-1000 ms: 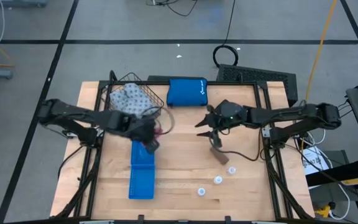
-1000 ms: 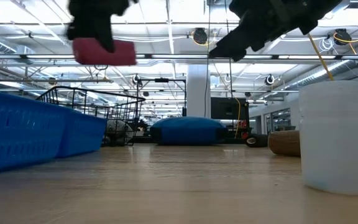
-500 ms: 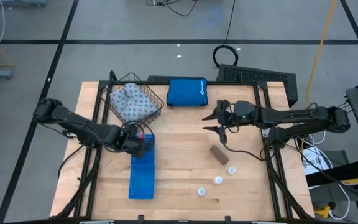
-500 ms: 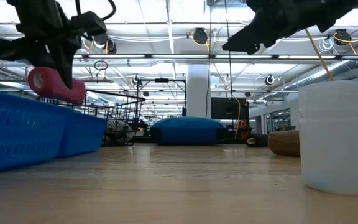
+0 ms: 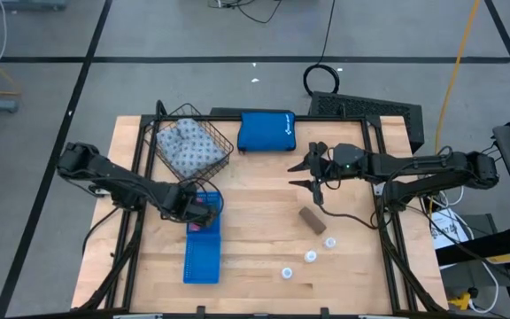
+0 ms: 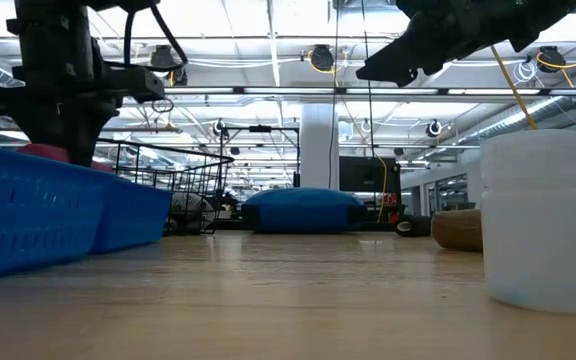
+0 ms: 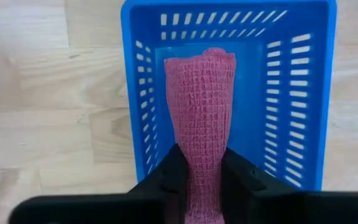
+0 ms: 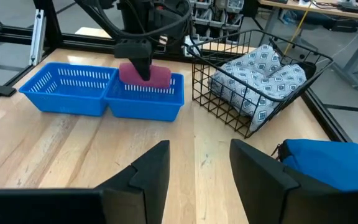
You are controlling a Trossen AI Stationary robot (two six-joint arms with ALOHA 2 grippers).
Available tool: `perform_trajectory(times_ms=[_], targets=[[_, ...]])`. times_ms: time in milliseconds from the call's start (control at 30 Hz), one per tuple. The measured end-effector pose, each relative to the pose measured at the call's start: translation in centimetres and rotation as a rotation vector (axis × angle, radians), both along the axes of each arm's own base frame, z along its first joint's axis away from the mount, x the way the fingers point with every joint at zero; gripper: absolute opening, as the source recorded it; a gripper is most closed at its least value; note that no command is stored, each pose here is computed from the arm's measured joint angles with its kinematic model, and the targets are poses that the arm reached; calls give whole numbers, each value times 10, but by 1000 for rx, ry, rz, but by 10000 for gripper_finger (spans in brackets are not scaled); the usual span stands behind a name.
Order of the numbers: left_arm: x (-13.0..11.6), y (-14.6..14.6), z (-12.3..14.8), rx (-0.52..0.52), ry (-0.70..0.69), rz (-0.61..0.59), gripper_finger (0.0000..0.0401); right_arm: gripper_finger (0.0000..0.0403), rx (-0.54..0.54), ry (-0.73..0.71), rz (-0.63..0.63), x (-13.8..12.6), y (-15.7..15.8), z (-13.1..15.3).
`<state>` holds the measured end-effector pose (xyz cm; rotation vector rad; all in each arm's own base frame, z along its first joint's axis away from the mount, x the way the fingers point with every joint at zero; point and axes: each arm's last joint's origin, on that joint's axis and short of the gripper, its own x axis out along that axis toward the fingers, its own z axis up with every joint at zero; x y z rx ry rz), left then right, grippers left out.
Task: Pick & place medical supplies in basket/bin
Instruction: Put the pink bandage into the top blue bin, then put the black bandage into the top blue bin
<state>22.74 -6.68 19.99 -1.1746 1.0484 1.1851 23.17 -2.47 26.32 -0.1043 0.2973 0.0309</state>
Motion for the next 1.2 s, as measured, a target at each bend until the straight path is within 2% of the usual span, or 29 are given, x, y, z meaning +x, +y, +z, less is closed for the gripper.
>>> perform_trajectory(times_ms=[233, 367, 567, 733, 833, 900, 1000, 1200], targets=[[0, 0, -1, 3, 8, -1, 179, 155, 0, 1, 0, 0, 0, 0], [0, 1, -1, 4, 9, 1, 220, 155, 0, 1, 0, 0, 0, 0], [0, 1, -1, 19, 8, -15, 241, 155, 1, 8, 0, 0, 0, -1], [-2, 7, 5, -17, 20, -160, 243, 155, 3, 23, 0, -1, 0, -2], [-4, 15, 15, -40, -29, -181, 243, 155, 1, 40, -11, -4, -1, -2], [-7, 20, 25, 19, -86, -201, 243, 155, -6, 42, -39, -7, -2, 0], [-8, 23, 47, 184, -217, -278, 243, 155, -24, 66, -102, -13, -3, 1], [-4, 18, 109, 606, -608, -610, 244, 155, -19, 135, -233, -24, -5, -1]])
